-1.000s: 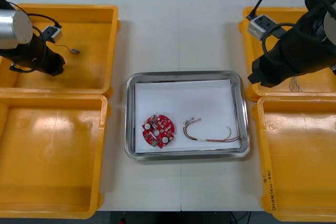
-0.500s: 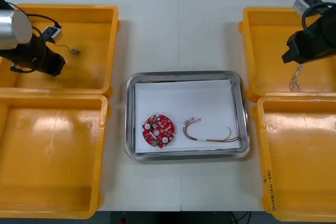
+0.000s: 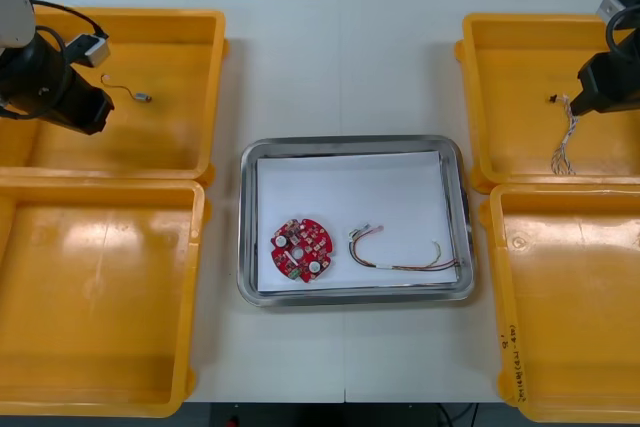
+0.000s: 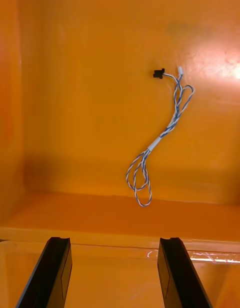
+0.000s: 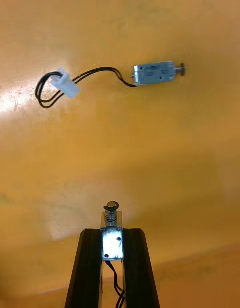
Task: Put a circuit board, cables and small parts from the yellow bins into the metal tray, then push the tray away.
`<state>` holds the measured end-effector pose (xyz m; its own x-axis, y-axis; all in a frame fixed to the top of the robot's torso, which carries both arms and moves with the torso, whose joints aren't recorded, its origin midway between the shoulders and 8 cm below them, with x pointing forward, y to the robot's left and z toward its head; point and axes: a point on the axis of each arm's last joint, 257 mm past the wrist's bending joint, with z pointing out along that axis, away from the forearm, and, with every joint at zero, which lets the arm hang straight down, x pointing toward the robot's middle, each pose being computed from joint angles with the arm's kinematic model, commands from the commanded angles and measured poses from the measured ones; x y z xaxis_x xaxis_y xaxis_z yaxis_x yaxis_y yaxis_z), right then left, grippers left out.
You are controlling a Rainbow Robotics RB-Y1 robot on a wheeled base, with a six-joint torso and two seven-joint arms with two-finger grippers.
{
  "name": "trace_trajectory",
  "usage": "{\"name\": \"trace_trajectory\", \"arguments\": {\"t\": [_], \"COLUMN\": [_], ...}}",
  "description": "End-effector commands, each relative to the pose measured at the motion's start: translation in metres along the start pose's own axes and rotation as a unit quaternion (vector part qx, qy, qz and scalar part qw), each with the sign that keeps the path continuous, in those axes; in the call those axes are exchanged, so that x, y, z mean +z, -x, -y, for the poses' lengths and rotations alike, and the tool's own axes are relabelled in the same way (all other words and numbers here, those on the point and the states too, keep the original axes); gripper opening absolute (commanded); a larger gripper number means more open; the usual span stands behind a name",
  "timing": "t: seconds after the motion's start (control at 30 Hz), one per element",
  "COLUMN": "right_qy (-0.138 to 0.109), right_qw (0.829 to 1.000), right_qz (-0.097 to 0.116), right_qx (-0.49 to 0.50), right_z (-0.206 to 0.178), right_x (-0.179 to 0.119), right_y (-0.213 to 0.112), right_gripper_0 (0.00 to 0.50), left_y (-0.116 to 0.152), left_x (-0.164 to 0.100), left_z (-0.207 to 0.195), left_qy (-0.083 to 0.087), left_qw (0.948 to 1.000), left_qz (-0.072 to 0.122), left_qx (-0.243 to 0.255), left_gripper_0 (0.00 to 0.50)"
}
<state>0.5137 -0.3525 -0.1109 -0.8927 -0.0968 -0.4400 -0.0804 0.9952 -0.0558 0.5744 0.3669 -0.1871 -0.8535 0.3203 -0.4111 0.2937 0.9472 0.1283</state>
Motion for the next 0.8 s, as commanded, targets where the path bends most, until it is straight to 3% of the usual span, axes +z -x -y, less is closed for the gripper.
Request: {"name": "trace_trajectory", "arguments": {"t": [0.03, 0.27, 0.53, 0.8], "right_qy": [-0.005, -0.007, -0.009, -0.009], "right_qw": [0.997, 0.995, 0.991, 0.986], "right_qz": [0.026, 0.009, 0.026, 0.052], "right_qx": [0.067, 0.095, 0.129, 0.157], "right_z": [0.032, 0.045, 0.054, 0.059], "right_x": [-0.031, -0.026, -0.019, -0.008], "right_y": [0.023, 0.019, 0.033, 0.048], "right_gripper_0": [0.5, 0.5, 0.5, 0.5], "left_y": [0.026, 0.024, 0.023, 0.046], "left_x": [-0.048, -0.073, -0.094, -0.107], "left_z": [-0.007, 0.013, 0.065, 0.141], "left_qy": [0.015, 0.02, 0.008, 0.002], "left_qw": [0.9995, 0.9997, 0.9999, 0.9984], "left_qz": [0.026, 0.015, 0.01, 0.052], "left_qx": [0.011, 0.001, 0.003, 0.023], "left_gripper_0": [0.0, 0.0, 0.0, 0.0]}}
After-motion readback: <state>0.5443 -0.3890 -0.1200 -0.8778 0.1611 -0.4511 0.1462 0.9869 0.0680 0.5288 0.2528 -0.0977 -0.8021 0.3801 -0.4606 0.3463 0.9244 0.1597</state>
